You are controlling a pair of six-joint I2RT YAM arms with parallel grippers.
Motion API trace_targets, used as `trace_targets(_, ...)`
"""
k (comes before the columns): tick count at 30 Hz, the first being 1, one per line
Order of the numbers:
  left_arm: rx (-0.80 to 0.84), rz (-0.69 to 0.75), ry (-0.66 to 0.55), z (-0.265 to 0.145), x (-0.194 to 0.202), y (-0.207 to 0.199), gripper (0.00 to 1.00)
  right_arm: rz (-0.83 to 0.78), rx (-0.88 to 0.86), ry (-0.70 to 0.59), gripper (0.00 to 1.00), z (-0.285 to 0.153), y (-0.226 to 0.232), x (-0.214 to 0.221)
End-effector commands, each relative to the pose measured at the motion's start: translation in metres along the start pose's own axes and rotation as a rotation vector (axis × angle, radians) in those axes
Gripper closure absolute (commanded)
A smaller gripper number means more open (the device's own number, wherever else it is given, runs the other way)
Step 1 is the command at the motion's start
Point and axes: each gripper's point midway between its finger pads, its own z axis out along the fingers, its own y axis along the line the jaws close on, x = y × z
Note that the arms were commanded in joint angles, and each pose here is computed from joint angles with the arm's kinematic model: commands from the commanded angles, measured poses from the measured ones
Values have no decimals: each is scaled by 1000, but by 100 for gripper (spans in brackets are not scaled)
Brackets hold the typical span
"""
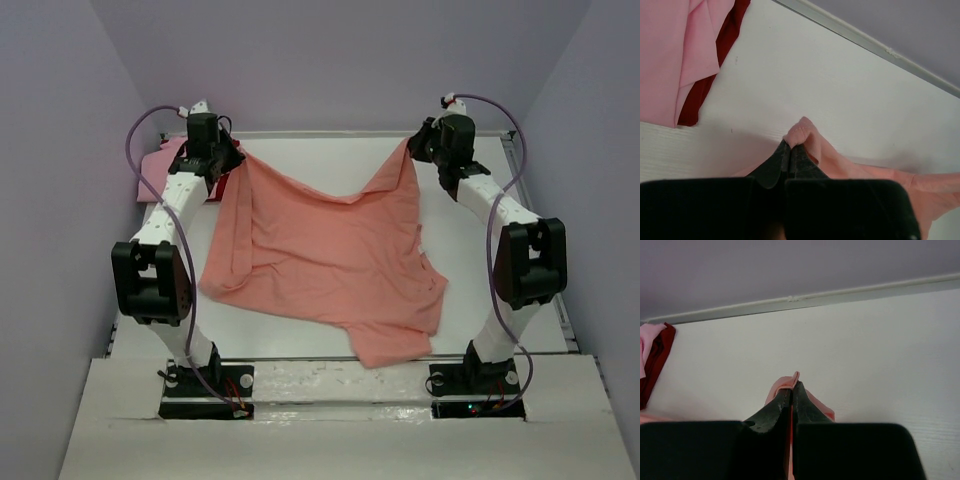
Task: Fold and stack the t-shirts
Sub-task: Flatten out the tshirt
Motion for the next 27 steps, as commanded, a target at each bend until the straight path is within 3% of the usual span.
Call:
trace_targets(1, 11, 42, -73, 7, -27, -8, 100, -51, -11, -118, 100, 25, 7, -32)
trace_targets(13, -111, 73, 21, 48, -6, 28, 100, -43, 112, -71, 100, 81, -32, 11)
trace_targets(27, -183, 57, -47, 68, -43, 53, 100, -75, 158, -115, 100, 93, -46, 13)
